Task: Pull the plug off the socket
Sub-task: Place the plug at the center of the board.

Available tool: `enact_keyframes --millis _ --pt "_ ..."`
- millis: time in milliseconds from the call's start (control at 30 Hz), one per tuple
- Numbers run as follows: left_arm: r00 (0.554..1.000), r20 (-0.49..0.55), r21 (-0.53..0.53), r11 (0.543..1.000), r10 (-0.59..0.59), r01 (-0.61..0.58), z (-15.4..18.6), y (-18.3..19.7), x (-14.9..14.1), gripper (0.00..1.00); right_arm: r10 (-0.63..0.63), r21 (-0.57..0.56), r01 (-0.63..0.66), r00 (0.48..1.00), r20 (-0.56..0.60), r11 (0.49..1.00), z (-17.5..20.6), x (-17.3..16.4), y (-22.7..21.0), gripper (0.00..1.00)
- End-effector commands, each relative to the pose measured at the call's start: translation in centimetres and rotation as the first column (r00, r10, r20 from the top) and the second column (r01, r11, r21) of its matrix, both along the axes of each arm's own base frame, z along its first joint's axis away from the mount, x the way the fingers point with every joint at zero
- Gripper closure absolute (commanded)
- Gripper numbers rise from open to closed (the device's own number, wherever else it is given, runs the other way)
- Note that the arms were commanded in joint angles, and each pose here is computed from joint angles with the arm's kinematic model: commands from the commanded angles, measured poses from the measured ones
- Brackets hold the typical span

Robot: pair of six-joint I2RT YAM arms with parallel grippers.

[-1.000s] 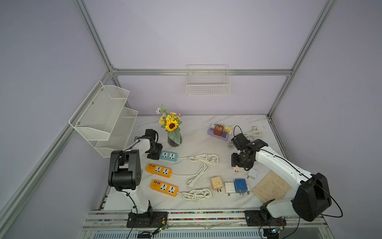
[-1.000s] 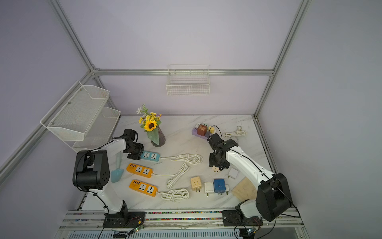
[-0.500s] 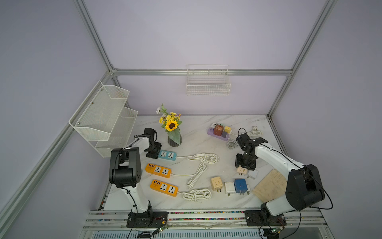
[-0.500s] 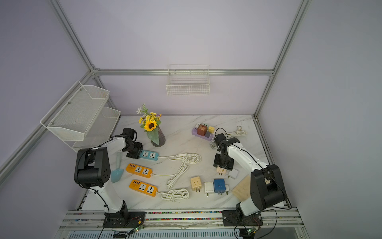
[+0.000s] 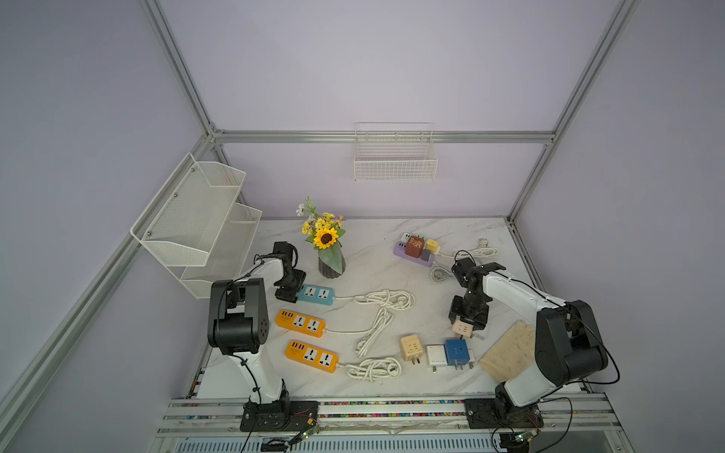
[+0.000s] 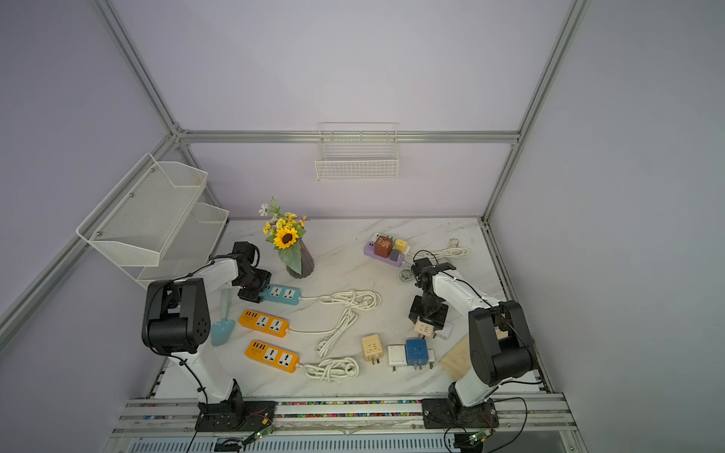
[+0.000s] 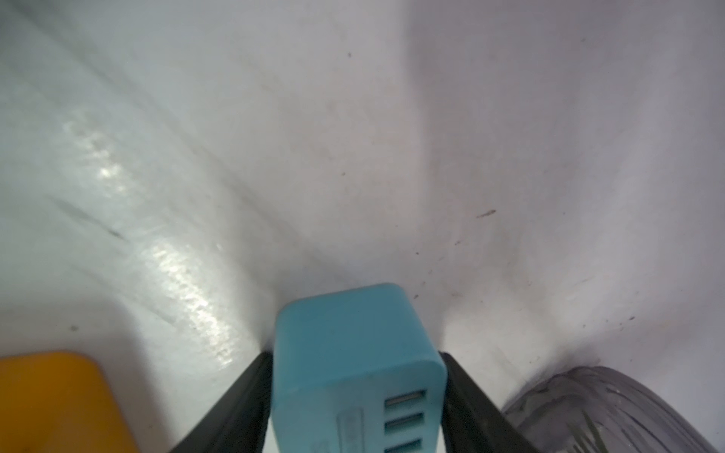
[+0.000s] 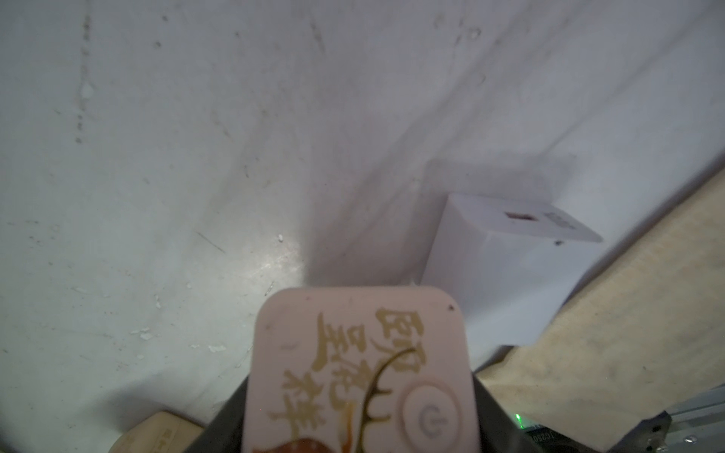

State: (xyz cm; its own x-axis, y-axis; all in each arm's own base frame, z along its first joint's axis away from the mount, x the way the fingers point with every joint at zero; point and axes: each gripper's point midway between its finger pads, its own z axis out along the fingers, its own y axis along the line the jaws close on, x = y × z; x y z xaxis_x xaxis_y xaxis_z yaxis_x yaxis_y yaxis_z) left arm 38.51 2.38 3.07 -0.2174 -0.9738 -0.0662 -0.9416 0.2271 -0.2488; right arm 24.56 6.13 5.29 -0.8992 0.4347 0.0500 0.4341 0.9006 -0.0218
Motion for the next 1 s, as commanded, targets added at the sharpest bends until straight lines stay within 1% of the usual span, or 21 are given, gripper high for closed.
enact_keyframes --millis 0,100,300,433,500,633,700,767,800,867,900,967 --pt "1.000 -0.026 0.038 0.999 -0.008 0.009 -0.2 0.8 -0.2 0.23 -0.043 -0.020 0.044 0.999 0.003 0.999 -0.4 0.1 -0.7 0.75" --pt "1.000 -0.005 0.042 0.999 -0.016 0.016 0.6 0.6 -0.1 0.15 -0.057 -0.017 0.057 0.998 0.002 0.998 -0.6 0.1 -0.7 0.74" --pt "0.997 0.046 0.056 0.997 -0.063 0.060 2.8 -1.0 -0.3 0.12 -0.081 -0.008 0.081 0.997 -0.004 0.997 -0.8 0.3 -0.7 0.73" --pt "0.992 0.085 0.111 0.990 -0.091 0.082 5.2 -1.6 -0.9 0.12 -0.091 0.010 0.091 0.996 -0.013 0.996 -0.9 0.5 -0.4 0.72" --pt "0.984 0.117 0.158 0.981 -0.132 0.112 6.9 -2.0 -1.0 0.12 -0.092 0.023 0.092 0.996 -0.016 0.995 -0.9 0.7 -0.2 0.72" --pt "0.965 0.127 0.245 0.950 -0.227 0.191 9.8 -3.3 -1.9 0.12 -0.089 0.032 0.089 0.996 -0.024 0.995 -1.0 0.9 -0.1 0.71" --pt "0.955 0.131 0.268 0.937 -0.265 0.223 10.7 -3.8 -2.5 0.12 -0.089 0.036 0.090 0.995 -0.034 0.995 -1.2 0.7 0.0 0.71" --pt "0.951 0.108 0.279 0.927 -0.289 0.250 11.3 -4.0 -3.7 0.12 -0.096 0.049 0.098 0.994 -0.048 0.994 -1.5 0.3 0.1 0.69" --pt "0.945 0.107 0.291 0.918 -0.310 0.268 11.9 -4.1 -4.1 0.12 -0.101 0.059 0.104 0.993 -0.054 0.993 -1.5 0.3 0.3 0.67" --pt "0.919 0.117 0.338 0.885 -0.377 0.320 13.5 -4.6 -4.6 0.13 -0.108 0.070 0.112 0.992 -0.063 0.991 -1.6 0.1 0.4 0.64" --pt "0.893 0.153 0.376 0.861 -0.422 0.342 15.5 -5.1 -4.8 0.13 -0.108 0.072 0.113 0.992 -0.064 0.991 -1.7 0.2 0.4 0.64" --pt "0.831 0.181 0.433 0.801 -0.526 0.413 17.5 -6.8 -4.7 0.15 -0.108 0.072 0.113 0.992 -0.066 0.991 -1.7 0.4 0.4 0.63"
